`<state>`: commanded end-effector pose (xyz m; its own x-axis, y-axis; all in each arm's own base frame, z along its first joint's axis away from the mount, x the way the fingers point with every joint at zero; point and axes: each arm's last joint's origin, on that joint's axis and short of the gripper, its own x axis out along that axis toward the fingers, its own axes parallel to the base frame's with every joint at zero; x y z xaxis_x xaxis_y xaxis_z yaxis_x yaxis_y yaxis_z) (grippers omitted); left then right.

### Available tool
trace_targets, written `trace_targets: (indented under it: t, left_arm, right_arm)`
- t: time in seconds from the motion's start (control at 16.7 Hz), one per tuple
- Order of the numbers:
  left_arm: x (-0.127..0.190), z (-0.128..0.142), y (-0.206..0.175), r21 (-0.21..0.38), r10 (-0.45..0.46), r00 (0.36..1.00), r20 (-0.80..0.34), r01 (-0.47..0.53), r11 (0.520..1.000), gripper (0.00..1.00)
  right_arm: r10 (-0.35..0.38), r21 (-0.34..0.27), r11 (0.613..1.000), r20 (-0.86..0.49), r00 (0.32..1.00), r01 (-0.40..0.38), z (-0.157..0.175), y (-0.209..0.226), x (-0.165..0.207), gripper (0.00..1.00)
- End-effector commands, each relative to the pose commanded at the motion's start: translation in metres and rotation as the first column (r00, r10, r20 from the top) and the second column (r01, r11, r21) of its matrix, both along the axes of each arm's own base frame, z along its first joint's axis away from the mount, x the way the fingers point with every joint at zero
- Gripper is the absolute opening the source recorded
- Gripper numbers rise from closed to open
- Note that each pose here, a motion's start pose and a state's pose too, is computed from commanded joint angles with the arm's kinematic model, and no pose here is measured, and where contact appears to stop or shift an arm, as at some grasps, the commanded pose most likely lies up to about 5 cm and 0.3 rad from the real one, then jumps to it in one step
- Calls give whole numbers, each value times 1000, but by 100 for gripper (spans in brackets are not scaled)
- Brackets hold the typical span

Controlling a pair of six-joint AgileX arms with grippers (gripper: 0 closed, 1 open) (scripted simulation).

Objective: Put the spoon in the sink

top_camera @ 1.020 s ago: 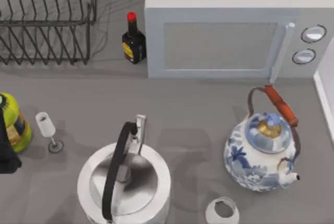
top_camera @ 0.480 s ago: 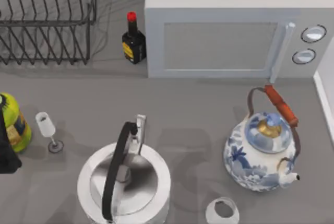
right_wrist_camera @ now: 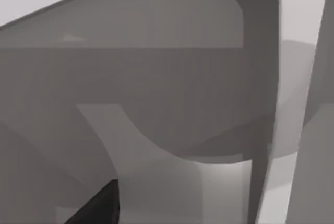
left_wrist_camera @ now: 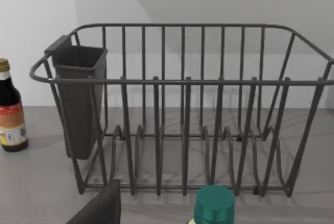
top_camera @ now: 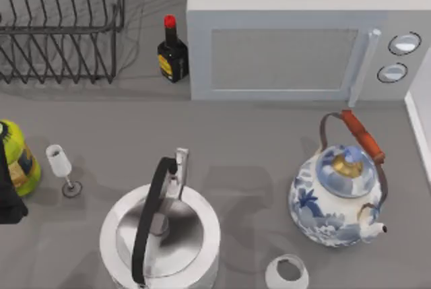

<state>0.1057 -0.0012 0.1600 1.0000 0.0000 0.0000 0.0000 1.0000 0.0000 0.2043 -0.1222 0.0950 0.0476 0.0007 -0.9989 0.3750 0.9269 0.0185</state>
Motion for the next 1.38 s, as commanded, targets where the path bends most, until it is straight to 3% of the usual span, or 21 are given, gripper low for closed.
trace_targets:
  t: [0.48,0.54,0.72,1.2,1.38]
  left_arm:
    - [0,0,0,0,0,1000,0,0,1000,100]
    - [0,0,0,0,0,1000,0,0,1000,100]
    - [0,0,0,0,0,1000,0,0,1000,100]
    - [0,0,0,0,0,1000,0,0,1000,100]
    - [0,0,0,0,0,1000,0,0,1000,100]
  right_arm:
    - [0,0,1000,0,1000,0,0,0,0,0]
    - [-6,-29,1000,23,1000,7,20,-2,1,0]
    - [-10,-31,999,28,1000,11,29,-5,4,0]
    - [-8,-21,1000,10,1000,8,110,-3,2,0]
    - [-6,-29,1000,23,1000,7,120,-2,1,0]
